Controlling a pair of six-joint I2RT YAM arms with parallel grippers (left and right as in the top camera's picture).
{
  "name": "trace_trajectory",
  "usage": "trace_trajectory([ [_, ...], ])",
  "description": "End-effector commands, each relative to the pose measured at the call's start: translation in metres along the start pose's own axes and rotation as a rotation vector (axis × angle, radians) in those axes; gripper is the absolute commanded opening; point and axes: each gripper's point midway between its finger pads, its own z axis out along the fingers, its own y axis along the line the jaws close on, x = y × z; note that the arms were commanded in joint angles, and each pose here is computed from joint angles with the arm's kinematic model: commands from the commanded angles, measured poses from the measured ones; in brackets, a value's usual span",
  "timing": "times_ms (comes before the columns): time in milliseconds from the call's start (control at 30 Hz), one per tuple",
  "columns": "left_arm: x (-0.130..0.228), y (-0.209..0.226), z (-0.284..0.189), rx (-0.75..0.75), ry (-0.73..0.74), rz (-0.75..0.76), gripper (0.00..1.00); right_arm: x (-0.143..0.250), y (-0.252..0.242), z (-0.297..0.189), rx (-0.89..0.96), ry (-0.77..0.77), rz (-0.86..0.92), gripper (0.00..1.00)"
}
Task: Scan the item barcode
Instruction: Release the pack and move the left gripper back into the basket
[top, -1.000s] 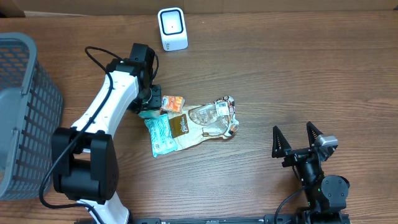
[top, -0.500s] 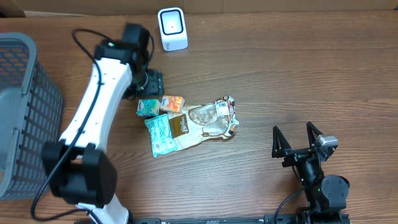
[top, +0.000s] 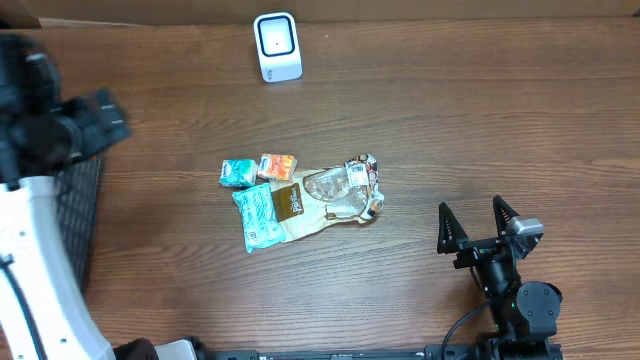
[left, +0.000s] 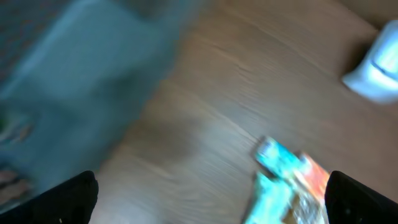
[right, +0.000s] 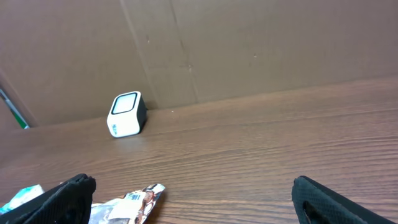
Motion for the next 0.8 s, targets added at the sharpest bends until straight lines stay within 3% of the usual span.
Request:
trace_trajectory([
  [0,-0.019,0.066,-0.003,-0.11,-0.054,-0.209,1.0,0.004,-0.002,0.001,0.01,0.004,0.011,1.0],
  [233,-0.02,0.151,0.02,-0.2,0.0,-0.445,1.0,0.004,-0.002,0.001,0.01,0.004,0.012,1.0],
  [533,0.011,0.23,0.056,-0.413,0.121,-0.586,1.0,0.004,-0.002,0.001,0.01,0.004,0.012,1.0],
  [767,0.03,0.266,0.094,-0.446,0.133,-0.654,0.99,0.004,-0.002,0.001,0.01,0.004,0.012,1.0],
])
